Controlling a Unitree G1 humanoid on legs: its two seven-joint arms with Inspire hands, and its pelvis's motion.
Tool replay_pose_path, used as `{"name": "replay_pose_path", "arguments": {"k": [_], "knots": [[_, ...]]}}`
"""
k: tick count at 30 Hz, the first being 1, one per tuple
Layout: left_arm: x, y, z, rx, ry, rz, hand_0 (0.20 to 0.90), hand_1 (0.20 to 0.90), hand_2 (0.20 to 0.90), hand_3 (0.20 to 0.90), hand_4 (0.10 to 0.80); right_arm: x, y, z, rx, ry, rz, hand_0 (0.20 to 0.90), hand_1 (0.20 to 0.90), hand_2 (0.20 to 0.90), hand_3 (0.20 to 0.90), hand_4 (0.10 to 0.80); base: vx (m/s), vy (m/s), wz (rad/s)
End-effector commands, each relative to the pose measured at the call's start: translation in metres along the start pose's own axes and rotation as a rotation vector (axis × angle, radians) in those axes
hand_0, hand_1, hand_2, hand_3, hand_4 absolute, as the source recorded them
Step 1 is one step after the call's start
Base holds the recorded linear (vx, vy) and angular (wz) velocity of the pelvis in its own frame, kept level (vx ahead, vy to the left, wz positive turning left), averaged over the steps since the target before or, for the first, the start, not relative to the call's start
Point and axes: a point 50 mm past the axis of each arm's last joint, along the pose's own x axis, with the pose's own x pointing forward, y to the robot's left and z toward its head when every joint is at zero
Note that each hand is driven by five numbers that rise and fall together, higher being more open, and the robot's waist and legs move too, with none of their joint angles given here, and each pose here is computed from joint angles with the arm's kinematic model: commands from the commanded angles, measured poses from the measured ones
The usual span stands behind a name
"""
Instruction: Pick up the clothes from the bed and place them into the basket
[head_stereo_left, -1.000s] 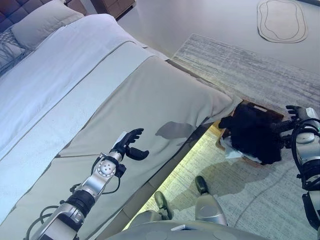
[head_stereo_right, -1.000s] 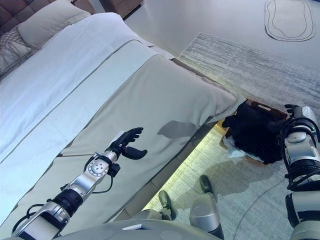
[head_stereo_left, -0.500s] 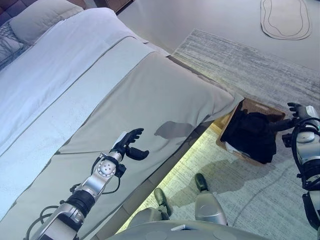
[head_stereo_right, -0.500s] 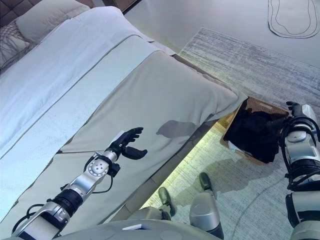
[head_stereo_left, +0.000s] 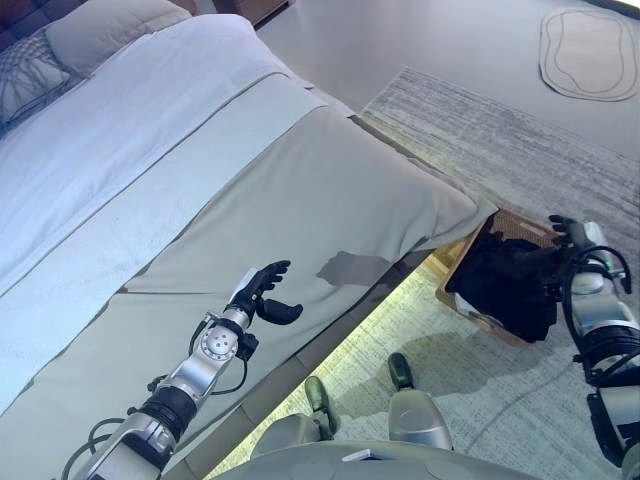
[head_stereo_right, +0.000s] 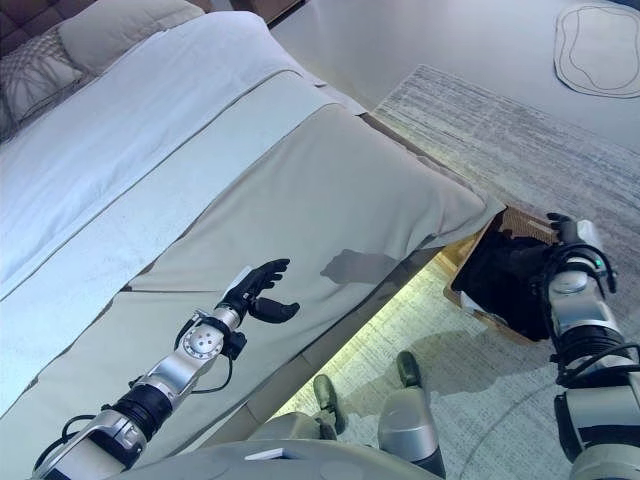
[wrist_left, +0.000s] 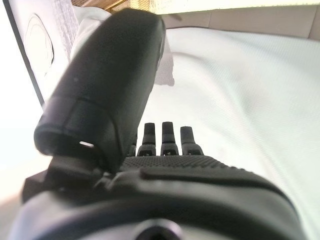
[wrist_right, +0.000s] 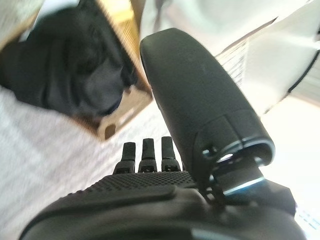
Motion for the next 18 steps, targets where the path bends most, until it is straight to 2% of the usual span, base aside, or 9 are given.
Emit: {"name": "replay_pose_path", "arguments": {"k": [1, 5, 9, 18], "knots": [[-0.001, 0.012, -0.005, 0.014, -0.023, 0.108, 0.900, 0.900, 0.900, 0.900, 0.800, -0.007, 0.028, 0.020, 0.028, -0.153, -0.015, 0.900, 0.900, 0.900, 0.900, 0.800, 0.015, -0.008, 0.23], [-0.007, 0.009, -0.014, -0.005, -0.014, 0.142, 0.900, 0.900, 0.900, 0.900, 0.800, -0.024, 0.070, 0.011, 0.104, -0.162, 0.095, 0.900, 0.900, 0.900, 0.900, 0.800, 0.014, -0.022, 0.27], [-0.017, 0.009, -0.026, -0.029, 0.006, 0.172, 0.900, 0.900, 0.900, 0.900, 0.800, -0.049, 0.106, 0.009, 0.048, -0.270, 0.153, 0.900, 0.900, 0.900, 0.900, 0.800, 0.003, -0.004, 0.35], [-0.028, 0.011, -0.047, -0.037, 0.080, 0.210, 0.900, 0.900, 0.900, 0.900, 0.800, -0.077, 0.137, 0.022, -0.164, -0.445, 0.253, 0.900, 0.900, 0.900, 0.900, 0.800, 0.007, 0.036, 0.24]]}}
